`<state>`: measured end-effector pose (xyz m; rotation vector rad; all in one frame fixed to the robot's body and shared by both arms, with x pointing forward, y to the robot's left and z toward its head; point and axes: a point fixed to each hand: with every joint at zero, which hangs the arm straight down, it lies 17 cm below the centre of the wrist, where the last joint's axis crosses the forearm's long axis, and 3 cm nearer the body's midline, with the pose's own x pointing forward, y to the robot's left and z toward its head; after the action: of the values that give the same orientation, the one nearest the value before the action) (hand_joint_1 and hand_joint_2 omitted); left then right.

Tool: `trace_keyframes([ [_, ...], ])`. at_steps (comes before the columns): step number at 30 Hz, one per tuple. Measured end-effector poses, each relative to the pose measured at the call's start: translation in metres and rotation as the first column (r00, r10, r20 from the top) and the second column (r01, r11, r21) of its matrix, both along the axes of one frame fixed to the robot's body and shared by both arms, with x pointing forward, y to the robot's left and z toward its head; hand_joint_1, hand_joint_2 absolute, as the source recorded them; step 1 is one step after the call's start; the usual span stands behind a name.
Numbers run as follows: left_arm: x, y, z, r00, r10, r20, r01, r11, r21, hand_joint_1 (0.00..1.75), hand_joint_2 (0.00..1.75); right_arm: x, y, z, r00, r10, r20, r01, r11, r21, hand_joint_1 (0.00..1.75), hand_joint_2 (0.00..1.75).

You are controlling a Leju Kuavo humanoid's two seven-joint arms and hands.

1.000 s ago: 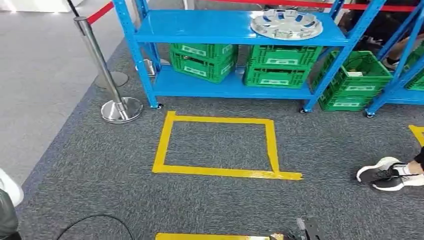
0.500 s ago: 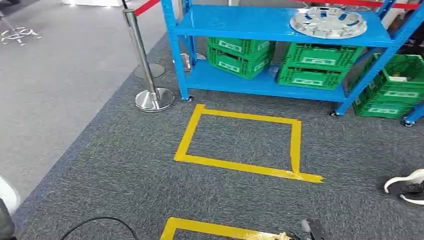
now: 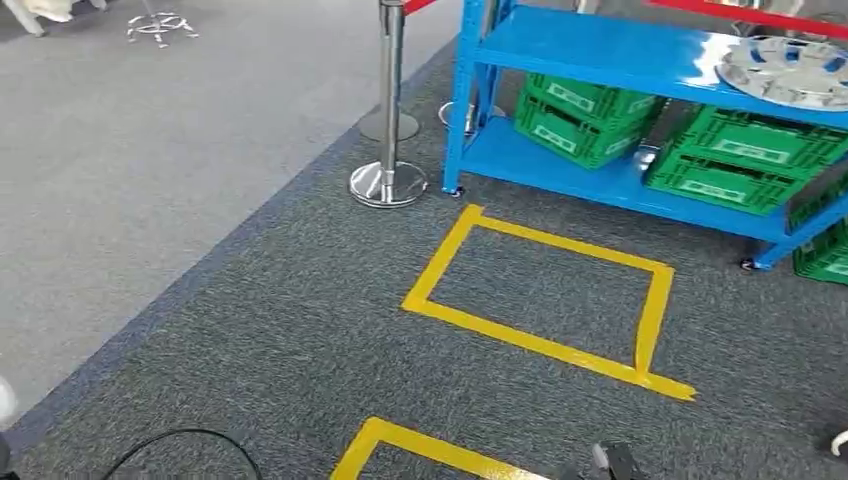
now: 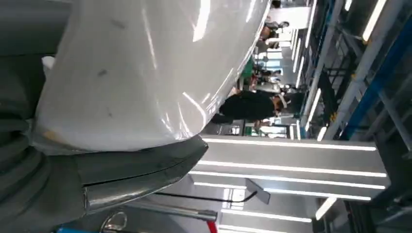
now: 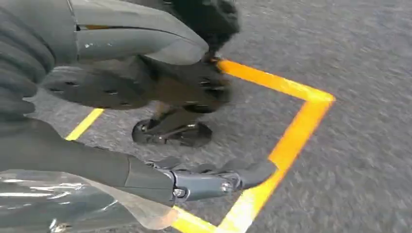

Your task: Take the parts from the cabinet and place them on the table.

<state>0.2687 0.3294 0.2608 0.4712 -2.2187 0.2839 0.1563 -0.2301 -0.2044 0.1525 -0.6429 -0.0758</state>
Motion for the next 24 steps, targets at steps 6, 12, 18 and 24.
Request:
trace_keyframes([
  [6, -0.002, 0.005, -0.001, 0.999, 0.034, -0.003, -0.034, 0.999, -0.004, 1.75, 1.75, -0.006, -0.002, -0.001, 1.000, 0.025, -0.004, -0.025, 1.000, -0.011, 0.00, 1.75],
  [12, -0.007, 0.012, -0.001, 0.998, 0.066, -0.008, -0.066, 0.998, 0.005, 1.75, 1.75, -0.005, -0.001, 0.001, 0.999, 0.046, 0.008, -0.045, 0.999, -0.020, 0.00, 1.75],
  [18, -0.012, 0.021, -0.004, 0.995, 0.101, -0.023, -0.100, 0.995, 0.010, 1.75, 1.75, -0.008, 0.003, 0.000, 0.997, 0.081, 0.003, -0.081, 0.996, -0.035, 0.00, 1.75],
  [24, -0.014, 0.022, -0.007, 0.995, 0.092, -0.040, -0.091, 0.995, 0.030, 1.75, 1.75, 0.008, 0.007, 0.007, 0.994, 0.079, 0.076, -0.076, 0.996, -0.040, 0.00, 1.75],
])
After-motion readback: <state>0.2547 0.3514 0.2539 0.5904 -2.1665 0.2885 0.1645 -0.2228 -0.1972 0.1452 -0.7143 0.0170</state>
